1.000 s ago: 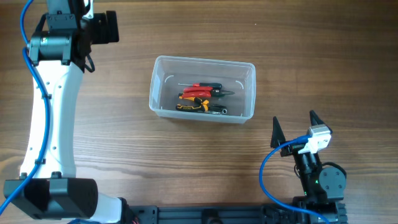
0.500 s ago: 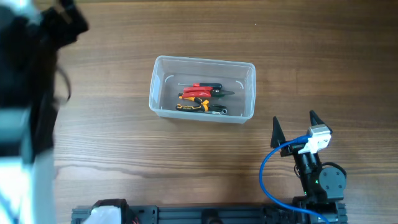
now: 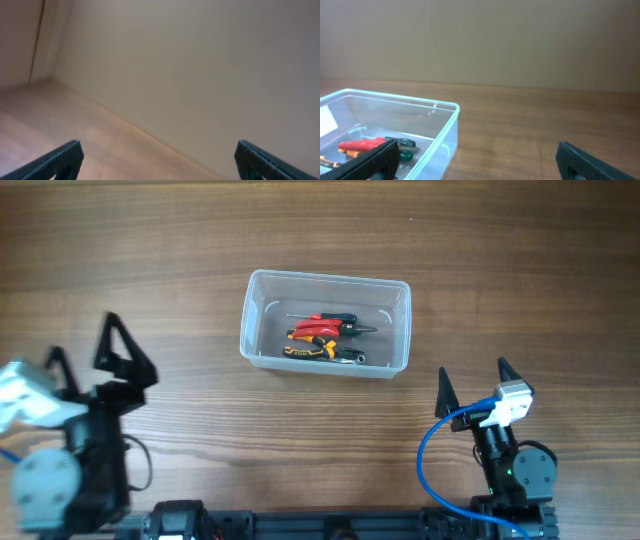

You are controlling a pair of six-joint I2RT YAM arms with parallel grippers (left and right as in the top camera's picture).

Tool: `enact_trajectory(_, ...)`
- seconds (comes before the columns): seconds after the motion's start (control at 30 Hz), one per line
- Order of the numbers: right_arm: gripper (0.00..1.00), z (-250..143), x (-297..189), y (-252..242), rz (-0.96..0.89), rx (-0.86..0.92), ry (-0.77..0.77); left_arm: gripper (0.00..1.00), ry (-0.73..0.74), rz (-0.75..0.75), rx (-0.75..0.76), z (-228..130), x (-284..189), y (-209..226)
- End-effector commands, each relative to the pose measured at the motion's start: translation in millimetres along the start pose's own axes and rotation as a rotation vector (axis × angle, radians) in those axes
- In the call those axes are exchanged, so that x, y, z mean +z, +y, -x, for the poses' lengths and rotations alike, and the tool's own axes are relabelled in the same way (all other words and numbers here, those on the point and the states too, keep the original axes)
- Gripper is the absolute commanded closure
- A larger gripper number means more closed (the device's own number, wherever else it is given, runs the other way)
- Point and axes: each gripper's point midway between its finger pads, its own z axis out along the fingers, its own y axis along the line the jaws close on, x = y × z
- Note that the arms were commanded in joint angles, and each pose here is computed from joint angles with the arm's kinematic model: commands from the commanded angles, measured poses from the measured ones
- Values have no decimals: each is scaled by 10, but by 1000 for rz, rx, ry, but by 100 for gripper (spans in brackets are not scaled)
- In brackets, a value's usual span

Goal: Pack container

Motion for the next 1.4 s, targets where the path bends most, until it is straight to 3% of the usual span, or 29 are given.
enact_trajectory(0.0, 0, 15, -3, 5, 4, -13, -7, 0, 48, 52, -166, -668, 184, 376)
enact_trajectory(0.23, 0, 15, -3, 5, 4, -12, -7, 0, 88, 37, -195, -1402, 279, 706)
enact_trajectory(0.73, 0, 15, -3, 5, 4, -12, -7, 0, 154, -72, -202, -1934, 167, 786)
enact_trajectory(1.37, 0, 15, -3, 5, 4, -13, -7, 0, 220, -56, -194, -2232, 142, 911)
